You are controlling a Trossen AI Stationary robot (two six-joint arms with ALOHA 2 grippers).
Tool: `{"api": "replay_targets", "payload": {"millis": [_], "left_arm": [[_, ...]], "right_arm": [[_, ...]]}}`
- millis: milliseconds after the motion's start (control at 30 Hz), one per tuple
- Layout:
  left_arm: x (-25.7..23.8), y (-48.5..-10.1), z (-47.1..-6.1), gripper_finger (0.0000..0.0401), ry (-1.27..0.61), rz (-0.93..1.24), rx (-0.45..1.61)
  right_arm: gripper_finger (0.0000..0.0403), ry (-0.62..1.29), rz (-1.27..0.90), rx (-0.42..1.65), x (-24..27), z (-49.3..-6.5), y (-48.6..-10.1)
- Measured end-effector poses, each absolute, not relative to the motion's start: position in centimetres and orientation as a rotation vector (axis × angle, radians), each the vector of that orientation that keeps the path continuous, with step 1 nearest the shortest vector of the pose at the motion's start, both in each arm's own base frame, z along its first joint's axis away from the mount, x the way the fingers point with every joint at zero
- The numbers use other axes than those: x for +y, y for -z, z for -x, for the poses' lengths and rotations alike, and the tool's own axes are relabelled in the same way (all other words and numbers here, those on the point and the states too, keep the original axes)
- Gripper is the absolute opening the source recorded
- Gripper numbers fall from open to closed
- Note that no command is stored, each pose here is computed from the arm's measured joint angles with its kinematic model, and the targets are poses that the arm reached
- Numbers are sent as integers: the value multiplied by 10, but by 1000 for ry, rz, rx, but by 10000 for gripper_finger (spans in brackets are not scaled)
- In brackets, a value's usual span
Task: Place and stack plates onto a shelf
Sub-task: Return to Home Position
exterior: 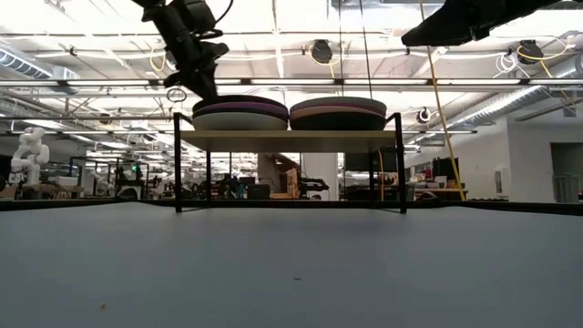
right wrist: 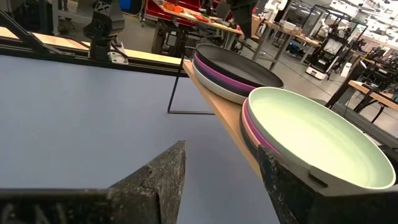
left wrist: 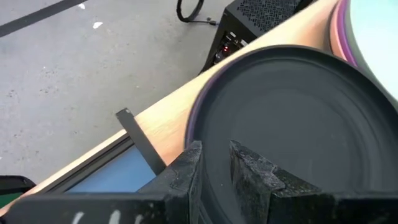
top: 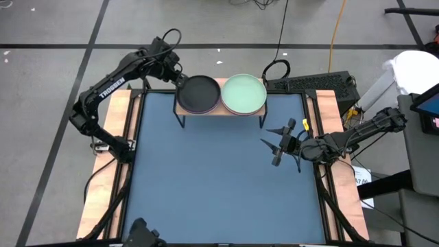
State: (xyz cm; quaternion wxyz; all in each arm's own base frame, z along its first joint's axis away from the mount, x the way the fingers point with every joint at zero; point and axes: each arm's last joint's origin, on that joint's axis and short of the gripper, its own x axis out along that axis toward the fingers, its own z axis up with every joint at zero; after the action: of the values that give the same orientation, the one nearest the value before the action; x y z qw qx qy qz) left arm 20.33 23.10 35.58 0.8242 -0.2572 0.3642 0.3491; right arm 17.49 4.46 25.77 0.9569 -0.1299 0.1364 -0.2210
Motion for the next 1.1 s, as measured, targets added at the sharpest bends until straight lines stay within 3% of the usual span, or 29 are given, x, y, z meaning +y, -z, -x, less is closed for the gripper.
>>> {"api": "replay_targets", "payload": {"millis": [467,833,1000,1100], "left_arm": [[177,-356,-252,85,-570,289,868],[86,-369,-294,85,-422,60,667],[40,-349,-286,85,-370,18,549],[18,-345,-273,83,-330,18,428]], "right_arm": [[169,355,246,279,47,-176,-257],[76,189,119,260,52,-178,-258],[15,139,137,263,55,-177,-257],[5,137,163,260,56,-177,-258]]}}
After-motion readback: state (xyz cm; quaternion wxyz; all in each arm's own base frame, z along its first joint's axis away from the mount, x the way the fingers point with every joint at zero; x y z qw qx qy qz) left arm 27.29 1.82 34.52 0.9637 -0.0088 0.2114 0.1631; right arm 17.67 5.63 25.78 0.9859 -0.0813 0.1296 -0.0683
